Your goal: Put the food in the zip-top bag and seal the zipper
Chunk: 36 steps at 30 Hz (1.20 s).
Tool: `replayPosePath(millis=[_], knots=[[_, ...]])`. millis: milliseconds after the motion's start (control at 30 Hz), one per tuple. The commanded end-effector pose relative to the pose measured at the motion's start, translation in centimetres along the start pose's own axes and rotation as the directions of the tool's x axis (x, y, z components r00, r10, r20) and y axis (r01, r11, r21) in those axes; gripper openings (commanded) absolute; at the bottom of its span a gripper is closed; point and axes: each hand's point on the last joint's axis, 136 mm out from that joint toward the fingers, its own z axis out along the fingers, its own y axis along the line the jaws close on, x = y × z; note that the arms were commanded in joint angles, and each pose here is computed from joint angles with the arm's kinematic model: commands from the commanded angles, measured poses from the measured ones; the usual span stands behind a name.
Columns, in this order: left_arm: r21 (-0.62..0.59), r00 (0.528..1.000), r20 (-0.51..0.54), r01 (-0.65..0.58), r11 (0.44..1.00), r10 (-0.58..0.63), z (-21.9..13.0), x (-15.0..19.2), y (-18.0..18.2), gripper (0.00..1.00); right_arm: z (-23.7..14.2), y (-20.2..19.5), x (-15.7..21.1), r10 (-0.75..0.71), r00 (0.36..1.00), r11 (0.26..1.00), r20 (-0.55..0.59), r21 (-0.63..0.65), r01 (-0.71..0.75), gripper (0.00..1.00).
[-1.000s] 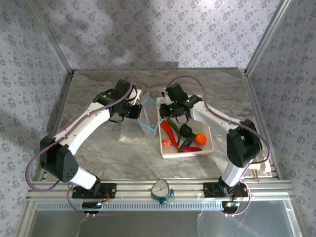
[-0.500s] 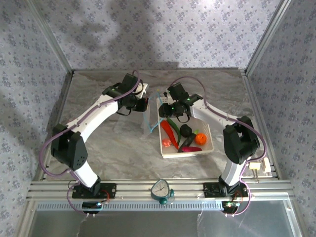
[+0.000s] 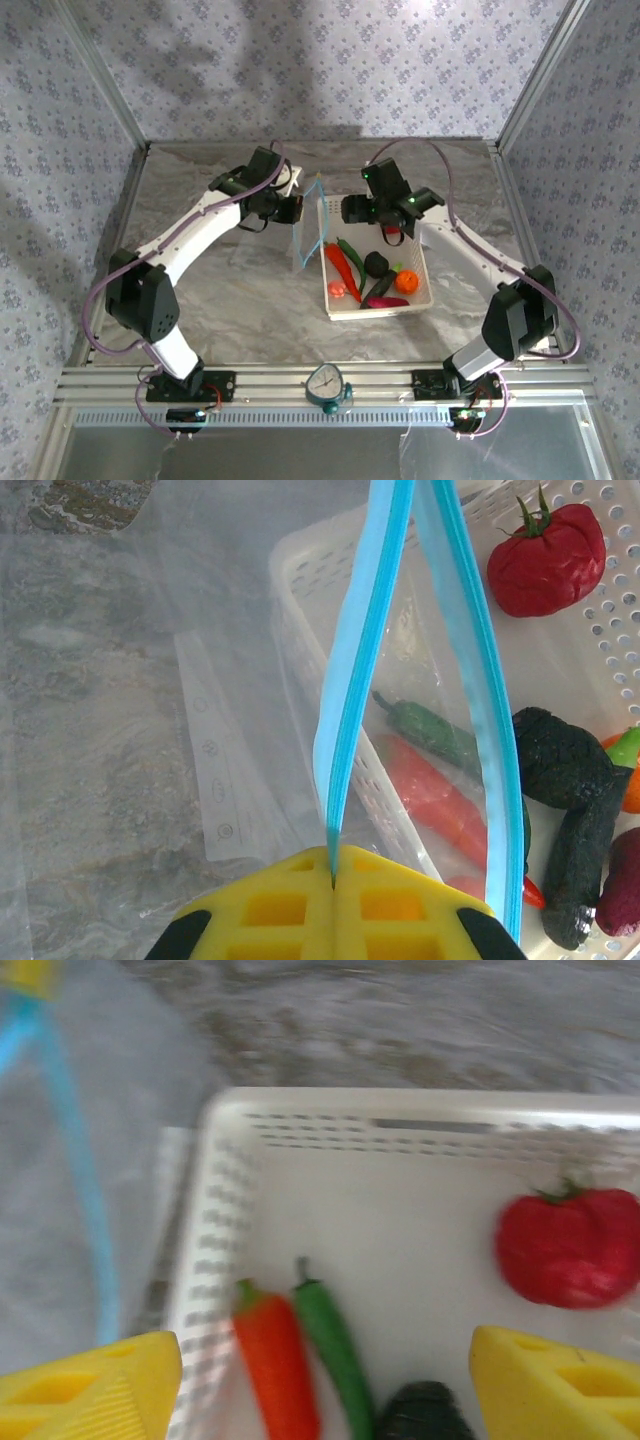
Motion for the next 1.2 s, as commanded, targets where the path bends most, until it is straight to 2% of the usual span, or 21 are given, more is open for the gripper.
replayPosePath(millis=[0, 400, 833, 1167], knots=[[0.036, 0.999, 0.036, -0.013, 0.999, 0.012, -0.2, -1.4, -0.9, 0.00, 1.2, -6.2, 1.9, -0.038, 0.994, 0.943, -0.106, 0.324, 0.071, 0.84], [0.033, 1.000, 0.025, -0.016, 0.999, 0.015, -0.1, -1.1, -0.8, 0.00, 6.7, -9.3, 2.3, -0.014, 0.978, 0.911, -0.209, 0.400, 0.099, 0.88], [0.029, 1.000, 0.021, -0.009, 1.000, 0.008, -0.1, -1.1, -0.4, 0.00, 10.9, -9.8, 3.0, 0.007, 0.963, 0.930, -0.268, 0.355, 0.092, 0.90], [0.028, 1.000, 0.016, -0.006, 1.000, 0.006, 0.1, -0.9, -0.2, 0.00, 13.1, -7.9, 4.1, 0.052, 0.952, 0.977, -0.302, 0.214, 0.015, 0.88]])
